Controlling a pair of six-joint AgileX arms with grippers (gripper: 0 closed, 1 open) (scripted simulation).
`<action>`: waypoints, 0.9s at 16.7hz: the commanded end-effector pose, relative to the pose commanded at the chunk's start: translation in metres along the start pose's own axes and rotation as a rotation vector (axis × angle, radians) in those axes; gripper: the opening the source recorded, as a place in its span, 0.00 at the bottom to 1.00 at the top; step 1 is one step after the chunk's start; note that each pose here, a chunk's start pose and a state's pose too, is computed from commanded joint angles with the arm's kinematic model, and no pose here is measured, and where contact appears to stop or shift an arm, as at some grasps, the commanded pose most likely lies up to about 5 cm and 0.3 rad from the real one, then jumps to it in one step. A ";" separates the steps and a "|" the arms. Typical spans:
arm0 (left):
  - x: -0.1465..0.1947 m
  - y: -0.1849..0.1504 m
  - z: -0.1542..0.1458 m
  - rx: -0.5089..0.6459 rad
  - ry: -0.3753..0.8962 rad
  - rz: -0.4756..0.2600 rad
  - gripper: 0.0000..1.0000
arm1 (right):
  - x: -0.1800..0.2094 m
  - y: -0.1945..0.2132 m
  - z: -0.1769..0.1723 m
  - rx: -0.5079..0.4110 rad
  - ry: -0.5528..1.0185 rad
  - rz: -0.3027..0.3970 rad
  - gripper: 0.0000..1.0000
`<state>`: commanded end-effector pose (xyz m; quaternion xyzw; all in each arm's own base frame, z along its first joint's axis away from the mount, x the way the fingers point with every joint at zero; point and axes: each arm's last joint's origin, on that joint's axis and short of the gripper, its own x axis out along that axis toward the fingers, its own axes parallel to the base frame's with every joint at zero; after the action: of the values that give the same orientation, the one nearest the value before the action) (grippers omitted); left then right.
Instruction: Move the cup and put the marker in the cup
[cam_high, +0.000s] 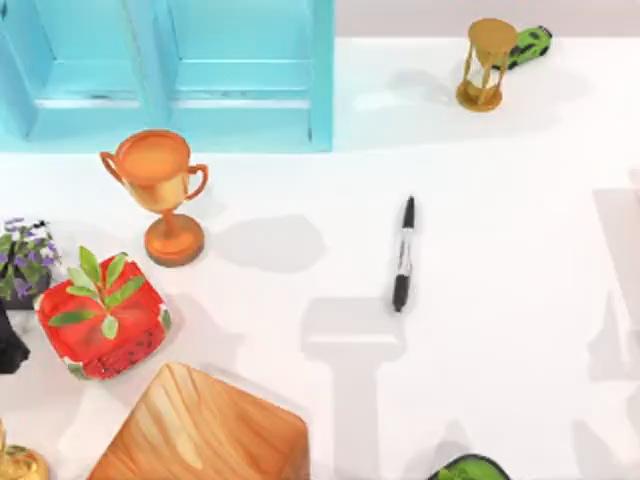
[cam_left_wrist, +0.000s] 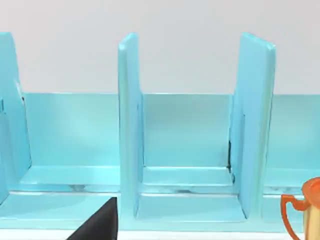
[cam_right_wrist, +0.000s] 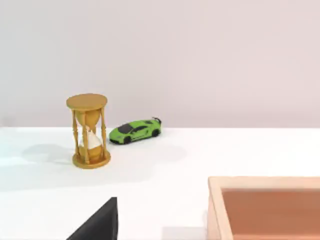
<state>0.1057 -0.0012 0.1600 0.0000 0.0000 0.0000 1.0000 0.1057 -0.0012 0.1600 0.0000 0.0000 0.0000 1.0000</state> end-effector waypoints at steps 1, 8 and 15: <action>0.000 0.000 0.000 0.000 0.000 0.000 1.00 | 0.000 0.000 0.000 0.000 0.000 0.000 1.00; 0.000 0.000 0.000 0.000 0.000 0.000 1.00 | 0.005 -0.007 0.036 -0.060 0.186 -0.060 1.00; 0.000 0.000 0.000 0.000 0.000 0.000 1.00 | 0.063 -0.039 0.108 -0.139 0.717 -0.144 1.00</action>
<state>0.1057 -0.0012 0.1600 0.0000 0.0000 0.0000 1.0000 0.1690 -0.0403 0.2681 -0.0677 0.3504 -0.0701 0.9315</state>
